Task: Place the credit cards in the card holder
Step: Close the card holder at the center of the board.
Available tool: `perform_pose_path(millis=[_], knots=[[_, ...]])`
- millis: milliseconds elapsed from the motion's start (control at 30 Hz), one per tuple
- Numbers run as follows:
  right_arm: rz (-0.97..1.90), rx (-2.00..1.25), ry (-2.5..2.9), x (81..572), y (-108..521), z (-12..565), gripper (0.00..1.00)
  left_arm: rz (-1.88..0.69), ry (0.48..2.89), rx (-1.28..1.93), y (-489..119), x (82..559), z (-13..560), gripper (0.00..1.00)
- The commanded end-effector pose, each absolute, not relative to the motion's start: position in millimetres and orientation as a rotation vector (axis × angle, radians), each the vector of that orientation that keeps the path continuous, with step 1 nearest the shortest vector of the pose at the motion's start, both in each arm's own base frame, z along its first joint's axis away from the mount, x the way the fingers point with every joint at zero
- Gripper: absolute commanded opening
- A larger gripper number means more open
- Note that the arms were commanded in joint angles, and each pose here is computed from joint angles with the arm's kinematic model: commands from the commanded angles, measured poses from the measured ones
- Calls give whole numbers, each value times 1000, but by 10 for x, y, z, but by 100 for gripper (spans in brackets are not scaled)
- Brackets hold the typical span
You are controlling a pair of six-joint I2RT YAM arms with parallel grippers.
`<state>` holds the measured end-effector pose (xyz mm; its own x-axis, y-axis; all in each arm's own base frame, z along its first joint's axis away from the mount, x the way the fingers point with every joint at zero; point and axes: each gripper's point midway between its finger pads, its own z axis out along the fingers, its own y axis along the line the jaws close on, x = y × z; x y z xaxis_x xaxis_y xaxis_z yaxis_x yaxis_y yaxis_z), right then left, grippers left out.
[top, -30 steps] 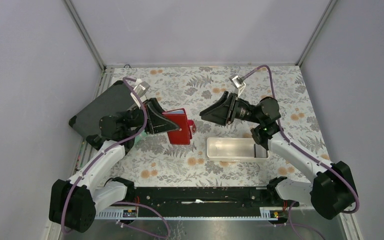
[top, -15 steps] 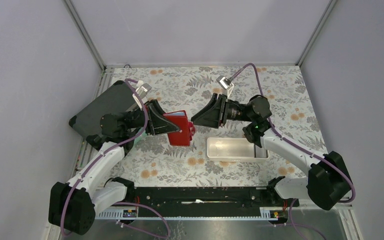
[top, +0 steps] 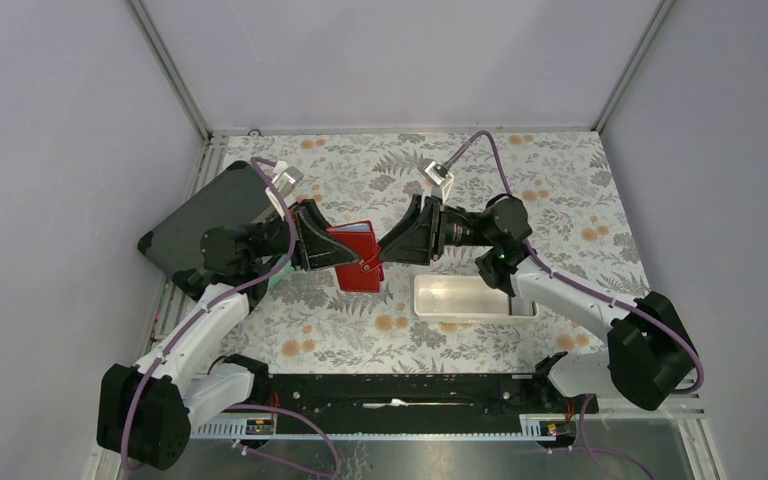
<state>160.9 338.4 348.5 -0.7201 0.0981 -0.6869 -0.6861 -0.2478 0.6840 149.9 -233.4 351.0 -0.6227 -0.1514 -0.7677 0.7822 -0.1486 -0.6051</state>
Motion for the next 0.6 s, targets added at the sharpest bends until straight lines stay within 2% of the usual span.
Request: perform_pose_path(millis=[0,267,567], knots=[[2021,-789,1392,1521,3420,3680,53,-1802,1413,753,-2315,1488,3557,0],[2037,-794,1387,1493,3473,3682,59,-1796,1416,746,-2316,1499,3549,0],[2027,-814,1415,1477,3525,3600,57,-1794,1425,732,-2323,1530,3536,0]])
